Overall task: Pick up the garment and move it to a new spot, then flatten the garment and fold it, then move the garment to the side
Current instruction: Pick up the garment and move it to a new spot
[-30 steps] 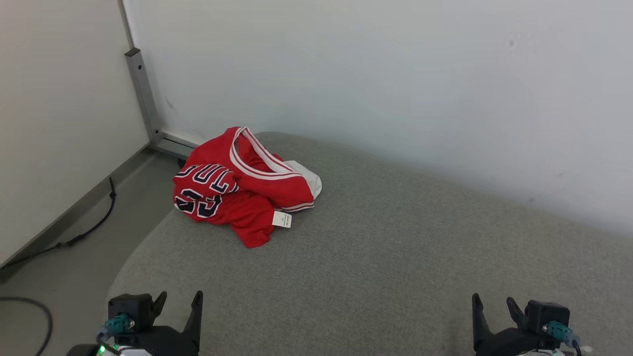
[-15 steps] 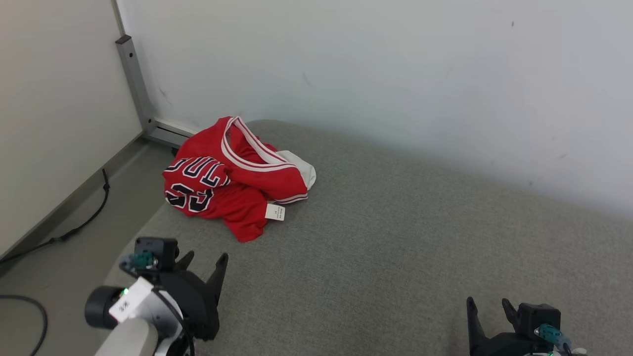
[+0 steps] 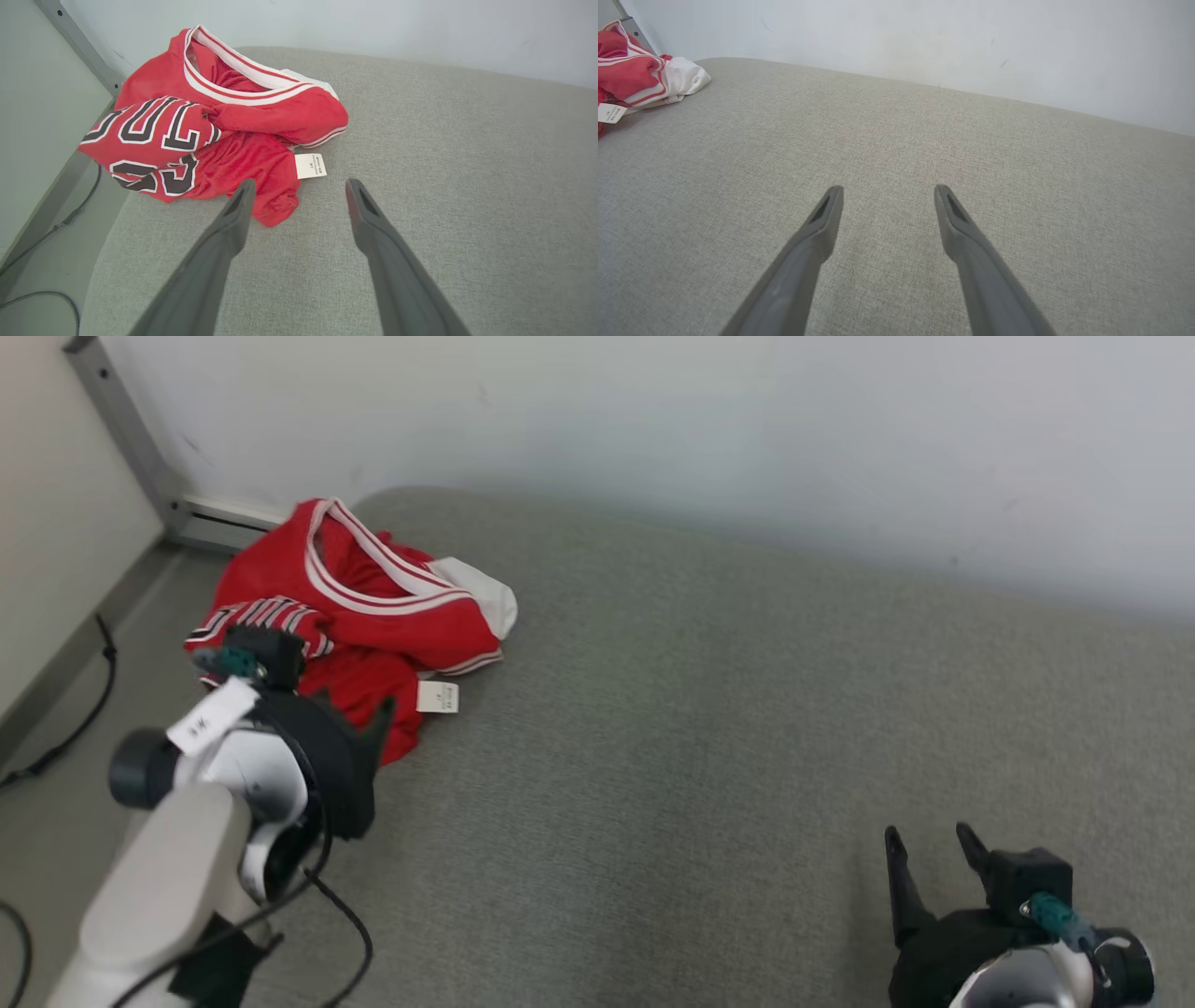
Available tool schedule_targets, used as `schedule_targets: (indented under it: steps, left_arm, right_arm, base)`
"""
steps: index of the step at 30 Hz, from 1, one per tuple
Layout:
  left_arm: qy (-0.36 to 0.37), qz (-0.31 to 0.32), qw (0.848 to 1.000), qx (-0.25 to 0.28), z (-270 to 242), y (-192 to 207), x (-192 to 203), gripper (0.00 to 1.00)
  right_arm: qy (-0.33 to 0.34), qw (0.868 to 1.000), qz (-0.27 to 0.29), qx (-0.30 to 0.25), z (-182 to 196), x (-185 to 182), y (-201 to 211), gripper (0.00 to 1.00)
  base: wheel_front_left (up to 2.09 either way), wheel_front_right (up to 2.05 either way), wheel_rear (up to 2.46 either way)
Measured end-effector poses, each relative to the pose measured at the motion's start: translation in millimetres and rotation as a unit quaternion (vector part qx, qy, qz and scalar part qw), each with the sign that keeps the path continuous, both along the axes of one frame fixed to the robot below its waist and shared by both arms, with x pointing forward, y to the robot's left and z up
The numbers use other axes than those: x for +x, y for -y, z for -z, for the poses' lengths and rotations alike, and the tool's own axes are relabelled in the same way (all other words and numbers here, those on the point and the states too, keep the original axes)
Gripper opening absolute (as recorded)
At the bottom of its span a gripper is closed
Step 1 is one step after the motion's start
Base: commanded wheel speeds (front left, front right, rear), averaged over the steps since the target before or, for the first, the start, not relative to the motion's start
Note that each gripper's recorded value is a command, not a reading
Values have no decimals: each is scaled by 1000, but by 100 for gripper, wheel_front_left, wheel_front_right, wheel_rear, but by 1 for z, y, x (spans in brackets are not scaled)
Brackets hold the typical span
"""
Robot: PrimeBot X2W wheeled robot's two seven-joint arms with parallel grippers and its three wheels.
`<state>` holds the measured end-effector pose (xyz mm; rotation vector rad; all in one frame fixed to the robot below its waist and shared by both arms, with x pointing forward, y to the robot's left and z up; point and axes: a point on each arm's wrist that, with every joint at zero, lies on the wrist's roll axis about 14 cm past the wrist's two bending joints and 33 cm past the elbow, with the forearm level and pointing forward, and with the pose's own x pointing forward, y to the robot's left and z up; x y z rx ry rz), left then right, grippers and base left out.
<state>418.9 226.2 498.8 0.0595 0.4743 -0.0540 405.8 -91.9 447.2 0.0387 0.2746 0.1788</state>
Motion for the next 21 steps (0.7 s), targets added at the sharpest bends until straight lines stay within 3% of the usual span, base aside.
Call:
schedule_targets:
  steps: [6, 13, 21]
  left_arm:
    - [-22, 23, 998, 50, 0, -4, 34, 100]
    - [-69, 67, 991, 92, 30, 13, 68, 100]
    - [-112, 73, 982, 131, 64, 12, 105, 100]
  right_arm:
    - [5, 1000, 23, -5, -4, 15, 20, 100]
    - [-21, 998, 54, -16, 13, 20, 49, 100]
    - [-44, 994, 92, -27, 32, 33, 79, 100]
  base:
    - [0, 0, 0]
    - [0, 0, 0]
    - [0, 0, 0]
